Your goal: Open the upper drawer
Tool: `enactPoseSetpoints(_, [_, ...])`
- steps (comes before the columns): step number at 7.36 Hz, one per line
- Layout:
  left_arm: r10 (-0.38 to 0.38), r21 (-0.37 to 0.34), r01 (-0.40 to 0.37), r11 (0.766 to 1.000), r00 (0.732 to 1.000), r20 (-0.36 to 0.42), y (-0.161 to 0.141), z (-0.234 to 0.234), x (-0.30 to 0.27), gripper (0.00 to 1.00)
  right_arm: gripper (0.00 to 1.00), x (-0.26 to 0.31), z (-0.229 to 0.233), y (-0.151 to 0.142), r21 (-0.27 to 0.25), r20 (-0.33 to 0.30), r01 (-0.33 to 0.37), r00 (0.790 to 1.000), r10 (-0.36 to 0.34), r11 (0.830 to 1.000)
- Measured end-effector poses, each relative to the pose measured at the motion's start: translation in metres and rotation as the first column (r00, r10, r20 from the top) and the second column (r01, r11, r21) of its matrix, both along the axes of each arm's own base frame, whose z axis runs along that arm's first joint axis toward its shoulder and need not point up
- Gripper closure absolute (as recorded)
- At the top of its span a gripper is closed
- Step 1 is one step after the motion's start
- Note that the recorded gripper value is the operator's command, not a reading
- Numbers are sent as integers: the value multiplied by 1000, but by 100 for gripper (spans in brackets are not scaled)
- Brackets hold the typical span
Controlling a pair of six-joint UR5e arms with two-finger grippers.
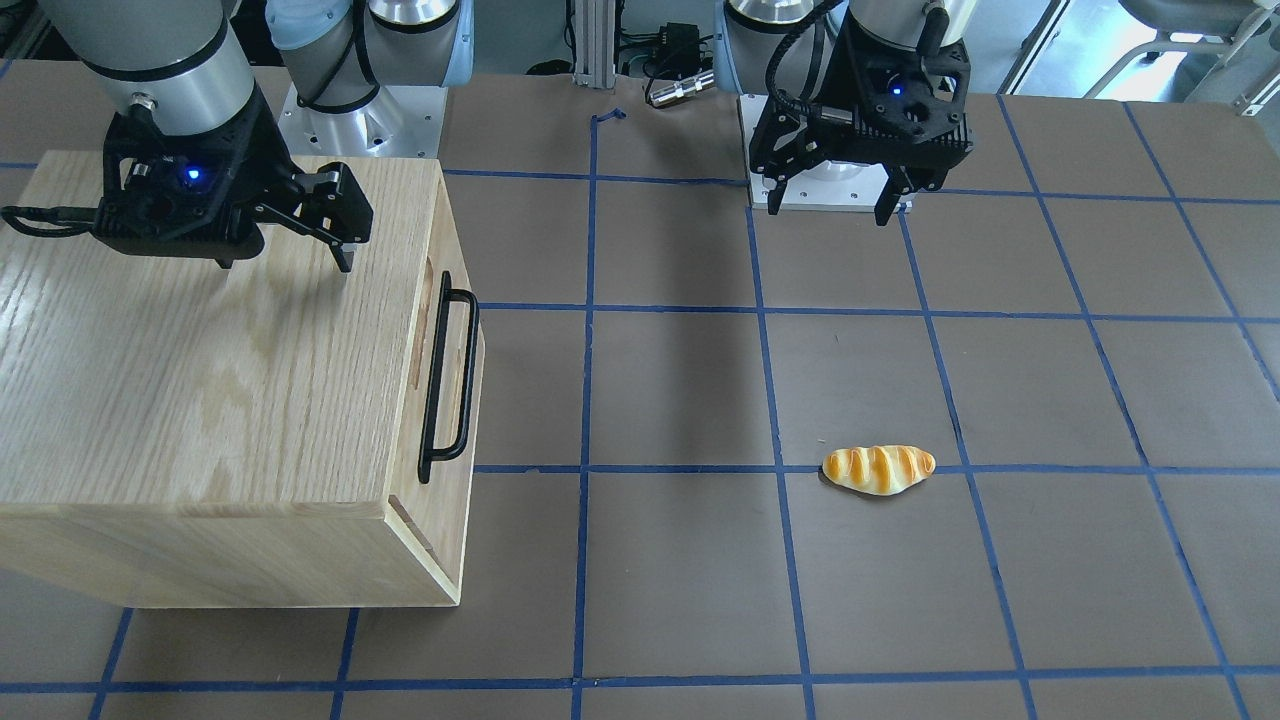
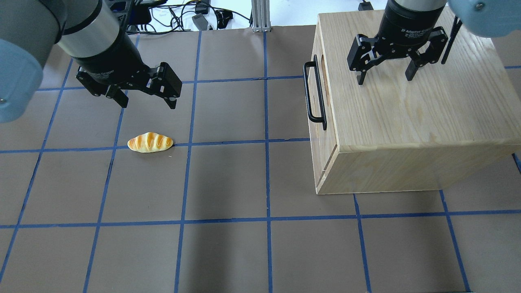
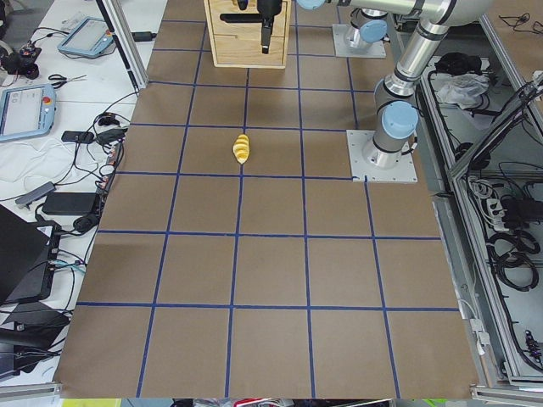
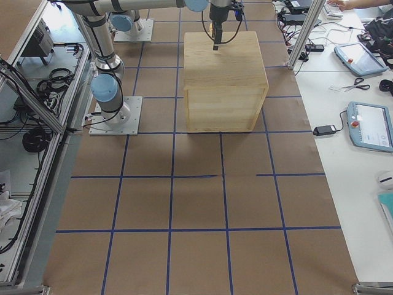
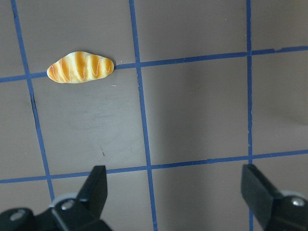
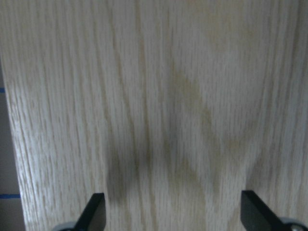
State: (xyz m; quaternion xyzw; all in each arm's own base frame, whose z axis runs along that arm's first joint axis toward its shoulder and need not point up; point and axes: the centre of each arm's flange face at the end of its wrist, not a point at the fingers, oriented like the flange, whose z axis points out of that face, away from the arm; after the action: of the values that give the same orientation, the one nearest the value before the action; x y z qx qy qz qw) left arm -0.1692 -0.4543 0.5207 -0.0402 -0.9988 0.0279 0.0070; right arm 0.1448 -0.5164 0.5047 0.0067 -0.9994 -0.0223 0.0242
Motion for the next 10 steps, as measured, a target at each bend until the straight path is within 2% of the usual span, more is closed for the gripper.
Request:
enactPoseSetpoints(4, [0,9,0,1000,1000,-2,-1,-4,1,0,0,0,0,0,0,0,0,1000,0,1000])
enactPoseSetpoints(8, [37,6,-37,999,999,-14,-12,-13,-2,0,0,0,0,0,0,0,0,1000,0,1000])
enactPoseSetpoints(9, [64,14,-64,998,997,-33,-17,-18,-6,0,0,0,0,0,0,0,0,1000,0,1000])
enactPoseSetpoints(10, [126,27,-124,992,988,-94,-26,-28,-19,0,0,0,0,0,0,0,0,1000,0,1000])
